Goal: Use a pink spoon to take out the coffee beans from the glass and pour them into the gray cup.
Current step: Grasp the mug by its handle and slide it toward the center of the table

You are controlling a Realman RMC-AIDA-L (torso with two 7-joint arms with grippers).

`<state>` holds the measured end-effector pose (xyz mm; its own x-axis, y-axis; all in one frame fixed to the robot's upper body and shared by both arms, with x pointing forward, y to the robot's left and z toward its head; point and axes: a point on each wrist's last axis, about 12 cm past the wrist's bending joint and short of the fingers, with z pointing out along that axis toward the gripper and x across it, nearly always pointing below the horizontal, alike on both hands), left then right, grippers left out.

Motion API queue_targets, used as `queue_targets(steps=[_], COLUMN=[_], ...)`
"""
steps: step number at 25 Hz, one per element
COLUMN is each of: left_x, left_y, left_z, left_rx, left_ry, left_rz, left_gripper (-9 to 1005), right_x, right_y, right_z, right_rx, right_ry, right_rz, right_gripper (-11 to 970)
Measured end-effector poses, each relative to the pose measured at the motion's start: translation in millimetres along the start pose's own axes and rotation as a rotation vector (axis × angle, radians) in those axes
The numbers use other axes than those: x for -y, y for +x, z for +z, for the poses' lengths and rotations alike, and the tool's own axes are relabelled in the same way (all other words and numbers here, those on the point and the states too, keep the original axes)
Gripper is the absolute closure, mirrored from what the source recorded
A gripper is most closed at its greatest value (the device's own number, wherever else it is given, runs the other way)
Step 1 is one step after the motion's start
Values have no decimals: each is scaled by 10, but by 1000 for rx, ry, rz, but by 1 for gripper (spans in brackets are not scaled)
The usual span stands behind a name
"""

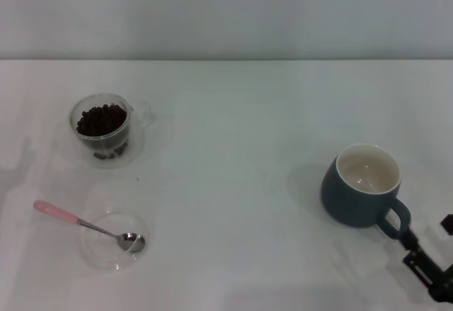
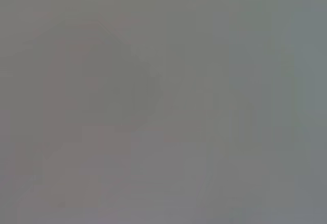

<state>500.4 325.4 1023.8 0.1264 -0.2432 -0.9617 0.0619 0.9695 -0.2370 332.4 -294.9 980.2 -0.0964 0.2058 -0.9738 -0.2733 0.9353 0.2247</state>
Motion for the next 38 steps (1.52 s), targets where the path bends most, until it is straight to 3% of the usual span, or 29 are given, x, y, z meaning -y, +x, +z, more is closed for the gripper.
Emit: queue_targets(steps=[8, 38], left_x=[32, -2], left_y=[21, -18], left_z=[-8, 4], left_rx=[-8, 14], left_ry=[10, 1], left_rz=[-7, 2], left_gripper=[105, 105], right_x=[-8, 332], right_y=[83, -25], right_z=[122, 469], right_rx=[-76, -82], right_ry=[-21, 49], right_rz=[-23, -85], right_gripper=[93, 100])
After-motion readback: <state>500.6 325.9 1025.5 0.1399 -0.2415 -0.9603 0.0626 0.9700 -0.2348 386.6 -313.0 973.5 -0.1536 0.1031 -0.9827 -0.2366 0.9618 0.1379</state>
